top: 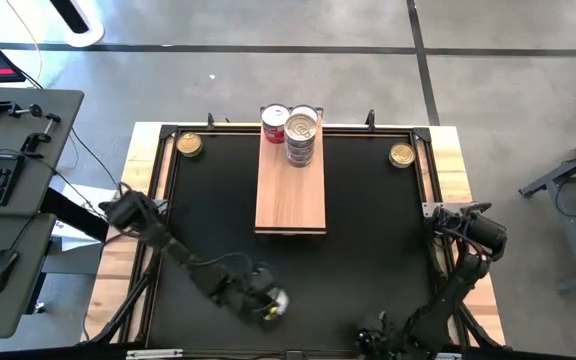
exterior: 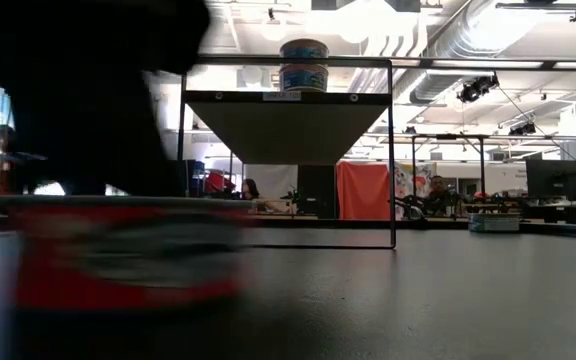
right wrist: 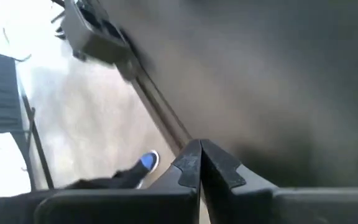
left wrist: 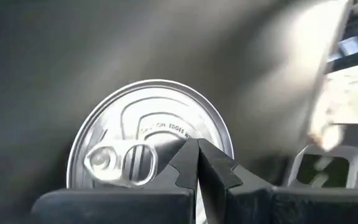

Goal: Stack canned seafood by type on shelf
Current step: Stack the red tuna can on top of the red tuna can on the shelf

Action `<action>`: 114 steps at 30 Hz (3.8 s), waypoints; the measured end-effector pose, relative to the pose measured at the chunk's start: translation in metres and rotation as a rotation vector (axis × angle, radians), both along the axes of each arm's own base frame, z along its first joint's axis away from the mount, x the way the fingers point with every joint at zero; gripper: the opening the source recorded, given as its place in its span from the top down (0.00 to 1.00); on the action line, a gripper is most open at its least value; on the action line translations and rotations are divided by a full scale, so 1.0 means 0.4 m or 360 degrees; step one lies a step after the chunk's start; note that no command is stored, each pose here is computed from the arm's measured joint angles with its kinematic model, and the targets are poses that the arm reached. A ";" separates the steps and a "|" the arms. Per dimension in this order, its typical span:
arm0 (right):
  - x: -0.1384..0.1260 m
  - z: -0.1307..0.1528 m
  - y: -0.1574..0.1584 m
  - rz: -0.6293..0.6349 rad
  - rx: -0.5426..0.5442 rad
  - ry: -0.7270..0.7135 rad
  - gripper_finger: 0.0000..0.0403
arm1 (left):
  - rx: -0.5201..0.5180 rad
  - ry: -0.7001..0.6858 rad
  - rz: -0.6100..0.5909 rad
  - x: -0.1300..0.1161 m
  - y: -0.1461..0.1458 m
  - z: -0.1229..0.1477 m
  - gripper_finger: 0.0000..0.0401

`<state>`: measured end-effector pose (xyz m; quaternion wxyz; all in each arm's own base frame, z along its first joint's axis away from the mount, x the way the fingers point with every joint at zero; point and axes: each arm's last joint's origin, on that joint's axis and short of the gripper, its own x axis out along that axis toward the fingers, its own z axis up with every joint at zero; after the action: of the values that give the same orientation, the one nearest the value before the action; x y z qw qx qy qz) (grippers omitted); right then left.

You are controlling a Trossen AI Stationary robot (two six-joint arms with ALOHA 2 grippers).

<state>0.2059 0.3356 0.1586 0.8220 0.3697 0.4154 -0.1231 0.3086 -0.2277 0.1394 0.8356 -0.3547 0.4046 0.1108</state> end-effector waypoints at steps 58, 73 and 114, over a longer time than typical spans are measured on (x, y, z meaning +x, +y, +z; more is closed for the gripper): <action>0.344 -0.043 -0.324 0.0297 -0.0234 0.0248 1.00 | 0.1137 -0.0102 -0.0701 0.010 -0.047 -0.015 1.00; 0.387 0.012 -0.301 0.0298 -0.0110 0.0037 1.00 | 0.1162 -0.0068 -0.0687 0.005 -0.044 -0.018 1.00; 0.437 0.124 -0.344 0.0397 -0.0263 -0.0288 1.00 | 0.1046 0.0027 -0.0774 -0.007 -0.039 -0.014 1.00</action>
<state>0.3805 0.1979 0.2083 0.8924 0.2561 0.3709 -0.0202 0.3058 -0.2432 0.1339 0.9029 0.0379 0.4267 0.0364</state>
